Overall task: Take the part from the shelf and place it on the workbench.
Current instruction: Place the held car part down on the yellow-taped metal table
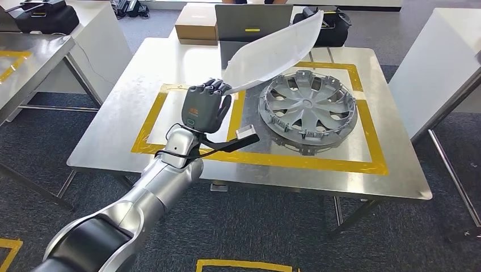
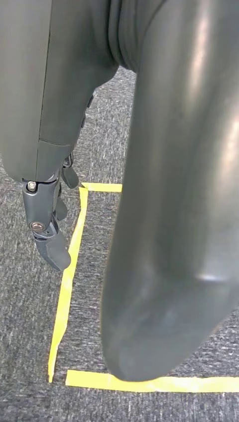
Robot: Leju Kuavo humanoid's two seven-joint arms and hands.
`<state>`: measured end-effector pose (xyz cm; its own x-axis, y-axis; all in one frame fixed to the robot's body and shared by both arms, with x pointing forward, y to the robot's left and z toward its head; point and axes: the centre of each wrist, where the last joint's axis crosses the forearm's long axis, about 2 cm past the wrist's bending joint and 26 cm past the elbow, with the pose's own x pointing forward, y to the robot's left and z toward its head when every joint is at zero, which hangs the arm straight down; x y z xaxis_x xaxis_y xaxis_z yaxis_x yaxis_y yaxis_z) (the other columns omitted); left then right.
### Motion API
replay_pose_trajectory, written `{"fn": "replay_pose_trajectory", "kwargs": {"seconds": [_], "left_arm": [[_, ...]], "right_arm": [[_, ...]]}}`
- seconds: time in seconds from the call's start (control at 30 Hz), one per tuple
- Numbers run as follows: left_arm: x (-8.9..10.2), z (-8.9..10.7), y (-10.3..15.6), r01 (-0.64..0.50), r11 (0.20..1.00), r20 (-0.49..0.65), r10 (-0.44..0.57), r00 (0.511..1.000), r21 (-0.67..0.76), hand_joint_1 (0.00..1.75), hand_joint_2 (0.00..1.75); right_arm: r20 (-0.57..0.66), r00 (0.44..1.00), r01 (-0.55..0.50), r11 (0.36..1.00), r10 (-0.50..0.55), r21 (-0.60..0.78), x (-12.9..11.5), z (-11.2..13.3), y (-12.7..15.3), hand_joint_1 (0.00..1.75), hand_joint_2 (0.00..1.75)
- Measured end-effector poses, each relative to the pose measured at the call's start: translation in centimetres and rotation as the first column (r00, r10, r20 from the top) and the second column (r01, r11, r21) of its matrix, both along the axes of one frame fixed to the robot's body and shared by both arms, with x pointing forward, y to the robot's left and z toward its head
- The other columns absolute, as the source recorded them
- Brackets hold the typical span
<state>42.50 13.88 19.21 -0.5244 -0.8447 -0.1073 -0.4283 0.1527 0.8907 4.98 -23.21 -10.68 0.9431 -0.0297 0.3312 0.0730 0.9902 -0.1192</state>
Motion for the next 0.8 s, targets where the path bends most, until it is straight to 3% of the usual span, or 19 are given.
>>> {"fn": "replay_pose_trajectory", "kwargs": {"seconds": [0.27, 0.47, 0.8], "left_arm": [[2.1, 0.0, 4.5, -0.196, 0.963, 0.011, 0.198, 0.980, 0.184, 1.75, 1.75], [3.2, 0.4, 7.3, -0.350, 0.876, 0.019, 0.365, 0.931, 0.330, 1.75, 1.75], [4.0, 0.2, 12.0, -0.416, 0.705, 0.078, 0.458, 0.885, 0.574, 1.75, 1.75]], "right_arm": [[-0.006, 1.000, -0.001, 1.000, 0.001, 0.002, -0.1, 0.0, 0.2, 0.00, 0.00], [-0.013, 1.000, -0.007, 1.000, 0.007, 0.001, -0.3, 0.0, 0.2, 0.00, 0.00], [-0.046, 0.999, -0.004, 1.000, 0.003, -0.010, -0.5, 0.0, 0.7, 0.00, 0.00]]}}
